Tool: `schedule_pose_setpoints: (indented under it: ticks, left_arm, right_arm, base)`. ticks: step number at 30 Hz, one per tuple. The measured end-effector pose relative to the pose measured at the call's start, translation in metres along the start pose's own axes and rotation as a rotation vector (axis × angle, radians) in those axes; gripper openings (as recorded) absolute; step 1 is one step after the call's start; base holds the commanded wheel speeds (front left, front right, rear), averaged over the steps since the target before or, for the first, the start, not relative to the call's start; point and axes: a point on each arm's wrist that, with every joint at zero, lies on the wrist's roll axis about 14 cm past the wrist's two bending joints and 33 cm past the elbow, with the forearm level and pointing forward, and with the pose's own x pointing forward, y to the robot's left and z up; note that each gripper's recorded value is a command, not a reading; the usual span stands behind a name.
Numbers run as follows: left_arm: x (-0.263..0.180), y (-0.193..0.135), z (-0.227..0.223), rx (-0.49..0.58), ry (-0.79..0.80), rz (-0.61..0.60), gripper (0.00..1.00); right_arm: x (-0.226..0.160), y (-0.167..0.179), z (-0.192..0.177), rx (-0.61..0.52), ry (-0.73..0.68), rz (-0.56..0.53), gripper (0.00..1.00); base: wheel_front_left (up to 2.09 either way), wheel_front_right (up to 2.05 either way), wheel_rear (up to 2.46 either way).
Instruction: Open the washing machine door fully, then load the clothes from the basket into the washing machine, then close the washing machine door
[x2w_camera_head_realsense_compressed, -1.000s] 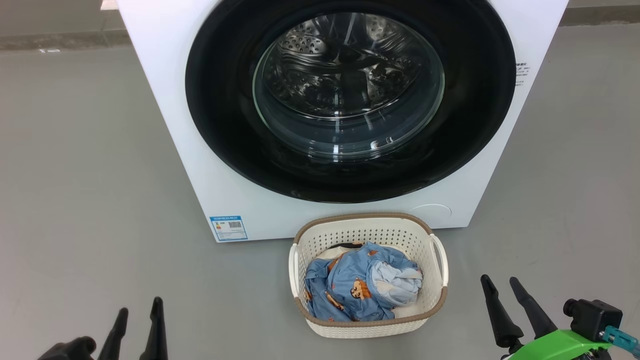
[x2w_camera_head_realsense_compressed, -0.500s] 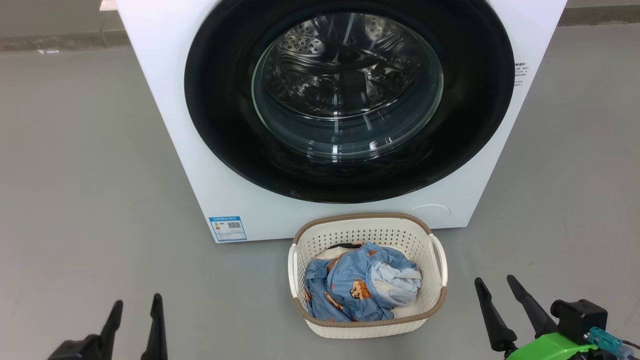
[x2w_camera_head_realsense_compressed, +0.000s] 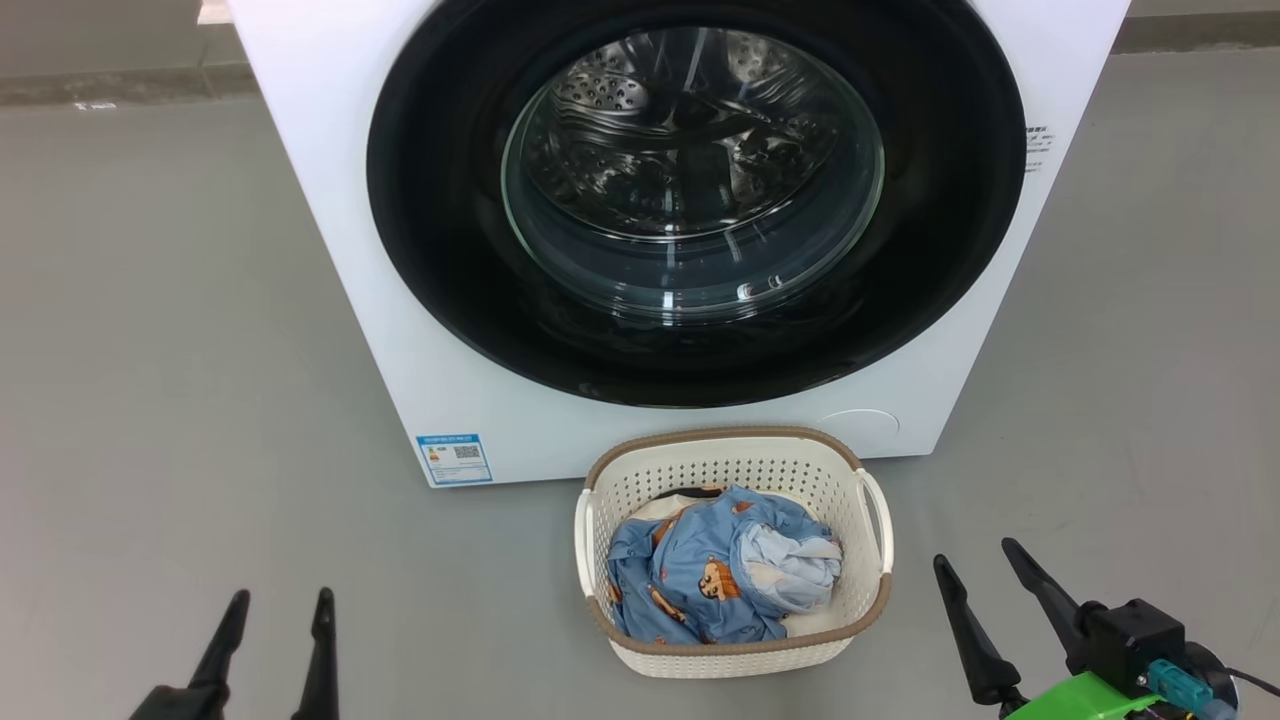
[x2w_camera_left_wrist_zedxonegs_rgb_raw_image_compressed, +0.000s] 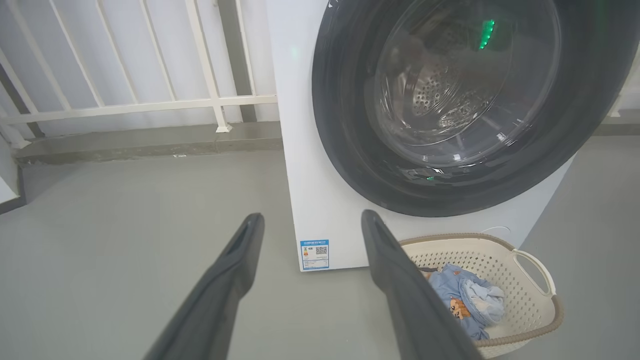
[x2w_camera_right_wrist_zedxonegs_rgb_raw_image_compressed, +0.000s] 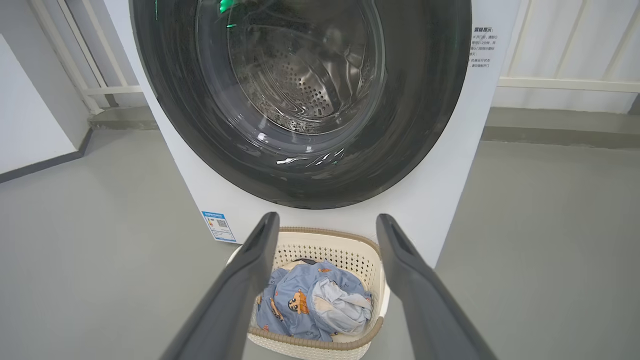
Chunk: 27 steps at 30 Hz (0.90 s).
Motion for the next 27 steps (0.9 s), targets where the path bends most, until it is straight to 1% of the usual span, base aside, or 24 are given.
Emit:
schedule_pose_setpoints:
  ticks: [9,13,27]
  left_arm:
    - [-0.004,0.004,0.001,0.113,-0.013,-0.002,1.00]
    - [-0.004,0.004,0.003,0.136,-0.019,-0.005,1.00]
    - [-0.002,0.008,0.001,0.128,-0.014,0.007,1.00]
  right_arm:
    - [-0.002,-0.002,0.007,-0.103,-0.028,0.006,1.00]
    - [-0.007,-0.005,0.004,-0.124,-0.019,-0.001,1.00]
    - [-0.007,-0.009,0.005,-0.120,-0.024,-0.021,1.00]
  base:
    - [0.00,0.00,0.00]
    - [0.00,0.00,0.00]
    - [0.00,0.00,0.00]
